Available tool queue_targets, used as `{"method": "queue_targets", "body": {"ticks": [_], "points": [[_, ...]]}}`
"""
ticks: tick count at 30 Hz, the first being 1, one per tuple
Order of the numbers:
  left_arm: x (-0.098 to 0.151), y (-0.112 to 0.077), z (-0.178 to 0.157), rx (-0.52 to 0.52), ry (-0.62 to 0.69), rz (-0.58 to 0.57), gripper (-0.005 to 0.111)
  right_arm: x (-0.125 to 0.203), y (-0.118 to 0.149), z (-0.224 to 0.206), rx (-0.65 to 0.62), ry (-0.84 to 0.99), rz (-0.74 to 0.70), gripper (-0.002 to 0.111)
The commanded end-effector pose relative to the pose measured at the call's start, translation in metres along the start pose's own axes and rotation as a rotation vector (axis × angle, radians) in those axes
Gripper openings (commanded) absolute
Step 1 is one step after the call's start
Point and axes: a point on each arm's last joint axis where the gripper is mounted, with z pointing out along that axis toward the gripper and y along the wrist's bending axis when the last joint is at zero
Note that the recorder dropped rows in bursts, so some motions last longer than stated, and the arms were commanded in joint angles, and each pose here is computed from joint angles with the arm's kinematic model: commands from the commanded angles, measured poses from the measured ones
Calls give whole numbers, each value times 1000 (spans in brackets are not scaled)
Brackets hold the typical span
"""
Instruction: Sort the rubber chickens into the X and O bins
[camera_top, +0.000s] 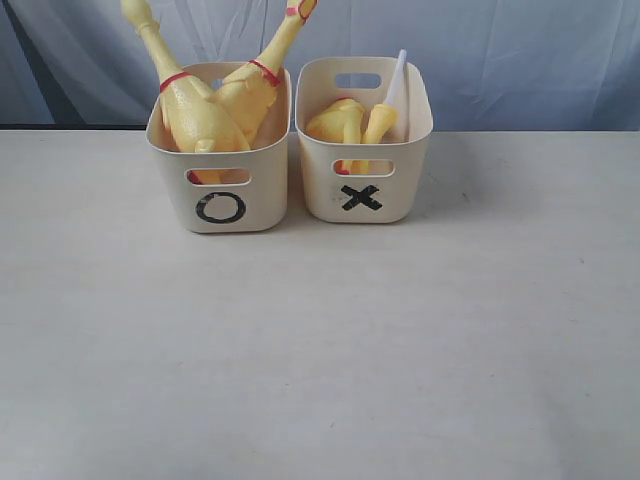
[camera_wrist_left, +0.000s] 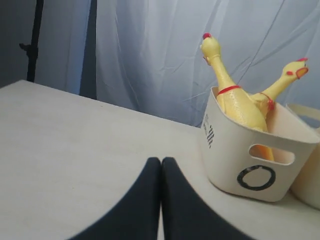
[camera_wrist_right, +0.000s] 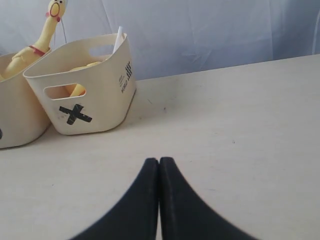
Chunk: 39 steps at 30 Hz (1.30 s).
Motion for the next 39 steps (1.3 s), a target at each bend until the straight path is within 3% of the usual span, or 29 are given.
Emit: {"method": "queue_targets", "body": {"ticks": [1, 11, 14, 19, 23, 31, 39], "points": [[4, 2, 0, -13, 35, 115, 0, 1, -1, 0, 9, -10, 2, 0], [7, 3, 0, -24, 66, 100, 0, 1, -1, 0, 9, -1, -2, 0], [7, 3, 0, -20, 67, 200, 0, 1, -1, 0, 9, -1, -2, 0], [7, 3, 0, -19, 68, 240, 0, 1, -1, 0, 9, -1, -2, 0], [7, 3, 0, -16, 69, 336, 0, 1, -1, 0, 10, -1, -5, 0], [7, 3, 0, -15, 69, 343, 0, 1, -1, 0, 11, -3, -10, 0], [7, 3, 0, -15, 69, 343, 0, -1, -6, 0, 67, -16, -191, 0]]}}
